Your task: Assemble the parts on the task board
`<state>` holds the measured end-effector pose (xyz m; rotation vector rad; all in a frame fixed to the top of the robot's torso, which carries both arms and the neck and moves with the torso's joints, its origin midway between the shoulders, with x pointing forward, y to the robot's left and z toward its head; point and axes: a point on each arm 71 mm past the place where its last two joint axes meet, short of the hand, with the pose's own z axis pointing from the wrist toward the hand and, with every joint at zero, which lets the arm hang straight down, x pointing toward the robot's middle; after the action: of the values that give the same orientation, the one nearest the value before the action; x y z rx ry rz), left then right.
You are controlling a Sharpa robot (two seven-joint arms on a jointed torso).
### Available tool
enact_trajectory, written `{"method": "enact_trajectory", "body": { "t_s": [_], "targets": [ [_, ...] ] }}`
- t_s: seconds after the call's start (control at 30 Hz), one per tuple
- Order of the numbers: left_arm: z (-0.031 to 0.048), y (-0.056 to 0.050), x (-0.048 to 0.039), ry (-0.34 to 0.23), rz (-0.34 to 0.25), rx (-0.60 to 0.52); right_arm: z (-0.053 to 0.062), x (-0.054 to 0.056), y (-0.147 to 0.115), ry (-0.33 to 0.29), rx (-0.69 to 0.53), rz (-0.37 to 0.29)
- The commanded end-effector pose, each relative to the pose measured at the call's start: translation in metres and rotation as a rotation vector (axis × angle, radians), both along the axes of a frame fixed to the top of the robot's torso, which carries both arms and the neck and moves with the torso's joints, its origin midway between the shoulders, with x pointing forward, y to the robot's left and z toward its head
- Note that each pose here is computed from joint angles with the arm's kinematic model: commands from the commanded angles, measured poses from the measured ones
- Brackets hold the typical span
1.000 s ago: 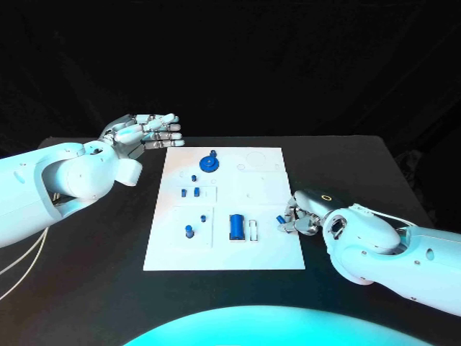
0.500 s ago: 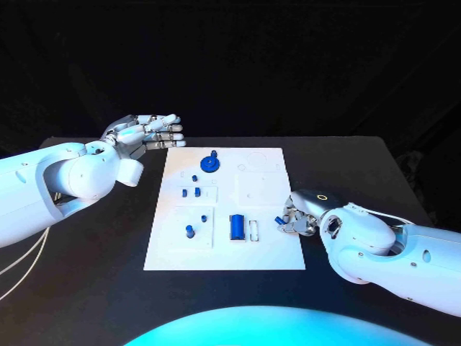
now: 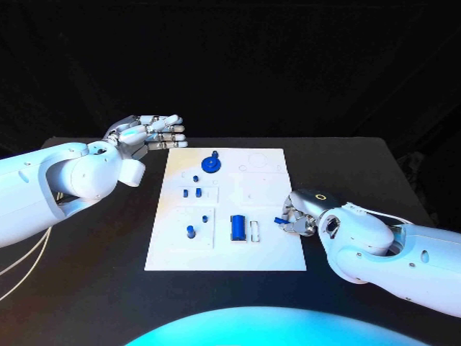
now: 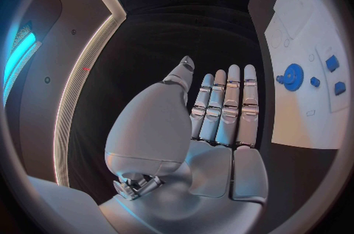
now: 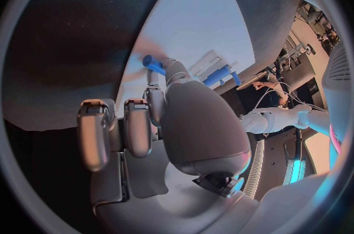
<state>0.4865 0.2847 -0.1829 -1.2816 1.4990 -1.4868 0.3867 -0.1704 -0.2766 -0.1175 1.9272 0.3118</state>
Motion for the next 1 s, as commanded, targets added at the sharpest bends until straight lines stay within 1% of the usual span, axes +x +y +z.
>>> {"method": "enact_trajectory", "body": {
  "t_s": [0.03, 0.2, 0.37, 0.53, 0.73, 1.0],
  "targets": [
    [0.0009, -0.003, -0.0003, -0.002, -0.019, -0.012, -0.022, -0.009, -0.012, 0.103, -0.091, -0.050],
    [0.0008, -0.003, -0.0002, -0.001, -0.019, -0.012, -0.015, -0.011, -0.011, 0.072, -0.030, -0.073],
    [0.0008, -0.003, -0.0001, -0.001, -0.020, -0.012, -0.001, -0.012, -0.005, 0.037, 0.058, -0.085],
    [0.0007, -0.004, -0.0001, -0.001, -0.021, -0.013, 0.011, -0.016, 0.003, 0.025, 0.127, -0.081],
    [0.0007, -0.004, -0.0001, -0.001, -0.023, -0.013, 0.015, -0.019, 0.011, 0.040, 0.179, -0.082],
    [0.0008, -0.005, -0.0003, -0.001, -0.025, -0.014, 0.013, -0.021, 0.021, 0.085, 0.246, -0.095]
  ]
}}
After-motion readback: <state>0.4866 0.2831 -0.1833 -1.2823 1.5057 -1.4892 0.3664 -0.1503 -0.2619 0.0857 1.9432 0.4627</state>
